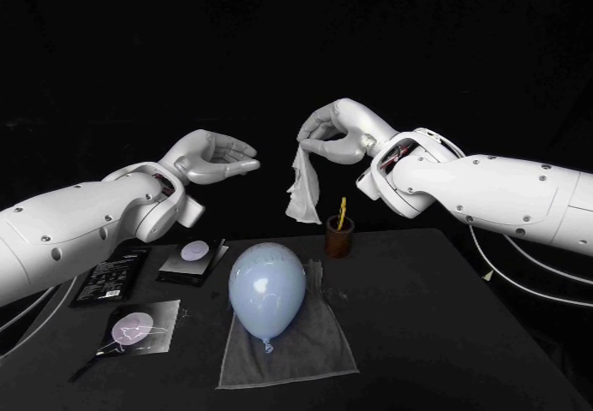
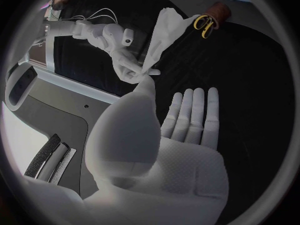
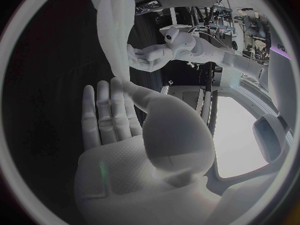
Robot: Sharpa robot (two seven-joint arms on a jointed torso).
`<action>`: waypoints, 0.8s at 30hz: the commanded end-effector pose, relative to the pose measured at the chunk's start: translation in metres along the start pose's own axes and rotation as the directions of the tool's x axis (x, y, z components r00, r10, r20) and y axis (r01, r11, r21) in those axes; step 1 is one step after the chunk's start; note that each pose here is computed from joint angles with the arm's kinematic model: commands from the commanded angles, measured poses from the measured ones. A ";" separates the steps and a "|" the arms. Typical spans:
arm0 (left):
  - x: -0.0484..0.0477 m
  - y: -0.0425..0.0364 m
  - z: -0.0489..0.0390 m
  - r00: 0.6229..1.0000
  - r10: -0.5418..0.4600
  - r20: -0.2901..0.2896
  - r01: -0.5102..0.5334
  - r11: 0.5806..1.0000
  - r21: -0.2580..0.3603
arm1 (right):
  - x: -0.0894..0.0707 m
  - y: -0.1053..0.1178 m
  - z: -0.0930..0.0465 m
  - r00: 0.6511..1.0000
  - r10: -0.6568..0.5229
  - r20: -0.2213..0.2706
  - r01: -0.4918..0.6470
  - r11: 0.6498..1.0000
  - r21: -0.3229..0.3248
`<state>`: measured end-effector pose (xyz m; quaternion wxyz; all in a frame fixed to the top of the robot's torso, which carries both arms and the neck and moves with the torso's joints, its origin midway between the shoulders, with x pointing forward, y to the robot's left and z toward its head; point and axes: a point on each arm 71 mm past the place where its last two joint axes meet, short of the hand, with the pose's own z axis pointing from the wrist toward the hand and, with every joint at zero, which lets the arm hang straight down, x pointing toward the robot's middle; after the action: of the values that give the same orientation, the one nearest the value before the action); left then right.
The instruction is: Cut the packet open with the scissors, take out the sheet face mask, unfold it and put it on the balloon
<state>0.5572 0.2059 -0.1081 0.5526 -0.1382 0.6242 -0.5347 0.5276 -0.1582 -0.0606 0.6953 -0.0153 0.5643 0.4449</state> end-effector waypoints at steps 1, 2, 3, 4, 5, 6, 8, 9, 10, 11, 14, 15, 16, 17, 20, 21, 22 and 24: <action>0.0117 -0.0110 0.0039 0.998 -0.058 0.015 0.058 0.998 0.023 | 0.001 0.001 0.002 1.000 -0.007 -0.003 0.007 1.000 0.006; 0.0164 -0.0144 0.0049 0.998 -0.062 0.014 0.062 0.998 0.028 | 0.002 0.001 0.002 1.000 -0.006 -0.004 0.006 1.000 0.005; 0.0208 -0.0176 0.0058 0.998 -0.066 0.014 0.065 0.997 0.034 | 0.003 0.002 0.003 1.000 -0.005 -0.006 0.005 1.000 0.004; 0.0242 -0.0200 0.0065 0.998 -0.069 0.014 0.068 0.997 0.038 | 0.003 0.002 0.003 1.000 -0.004 -0.008 0.004 1.000 0.003; 0.0282 -0.0227 0.0073 0.997 -0.071 0.015 0.070 0.997 0.041 | 0.004 0.003 0.003 1.000 -0.002 -0.010 0.002 1.000 0.002; 0.0319 -0.0252 0.0082 0.997 -0.073 0.016 0.072 0.996 0.043 | 0.005 0.004 0.003 1.000 -0.001 -0.012 0.001 1.000 0.000; 0.0381 -0.0291 0.0101 0.997 -0.076 0.017 0.075 0.996 0.044 | 0.006 0.005 0.003 1.000 0.001 -0.016 -0.001 1.000 -0.002; 0.0387 -0.0295 0.0103 0.997 -0.076 0.018 0.075 0.996 0.044 | 0.007 0.005 0.003 1.000 0.001 -0.016 -0.001 1.000 -0.003; 0.0415 -0.0313 0.0114 0.997 -0.076 0.022 0.075 0.996 0.044 | 0.007 0.006 0.003 1.000 0.002 -0.018 -0.002 1.000 -0.004; 0.0441 -0.0329 0.0123 0.997 -0.076 0.026 0.075 0.996 0.043 | 0.008 0.006 0.003 1.000 0.002 -0.020 -0.002 1.000 -0.005; 0.0496 -0.0366 0.0146 0.997 -0.070 0.036 0.069 0.997 0.042 | 0.009 0.008 0.002 1.000 0.003 -0.024 -0.004 1.000 -0.007; 0.0505 -0.0372 0.0149 0.997 -0.068 0.037 0.067 0.997 0.042 | 0.009 0.008 0.002 1.000 0.004 -0.024 -0.004 1.000 -0.007; 0.0517 -0.0380 0.0154 0.997 -0.067 0.039 0.065 0.997 0.042 | 0.009 0.008 0.002 1.000 0.005 -0.025 -0.005 1.000 -0.007; 0.0525 -0.0385 0.0157 0.997 -0.065 0.040 0.064 0.997 0.042 | 0.009 0.008 0.002 1.000 0.006 -0.025 -0.006 1.000 -0.007; 0.0552 -0.0397 0.0170 0.997 -0.061 0.043 0.059 0.998 0.036 | 0.011 0.010 0.001 1.000 0.010 -0.028 -0.010 1.000 -0.010; 0.0559 -0.0399 0.0173 0.997 -0.060 0.043 0.058 0.998 0.033 | 0.012 0.010 0.001 1.000 0.012 -0.029 -0.012 1.000 -0.011; 0.0567 -0.0400 0.0177 0.997 -0.059 0.042 0.058 0.998 0.030 | 0.012 0.011 0.001 0.999 0.013 -0.030 -0.013 1.000 -0.012; 0.0581 -0.0401 0.0186 0.998 -0.057 0.041 0.056 0.998 0.023 | 0.013 0.012 0.001 0.999 0.016 -0.030 -0.016 1.000 -0.015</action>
<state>0.5348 0.1370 -0.1036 0.5412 -0.1521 0.6039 -0.5651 0.5208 -0.1436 -0.0657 0.6822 -0.0191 0.5716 0.4556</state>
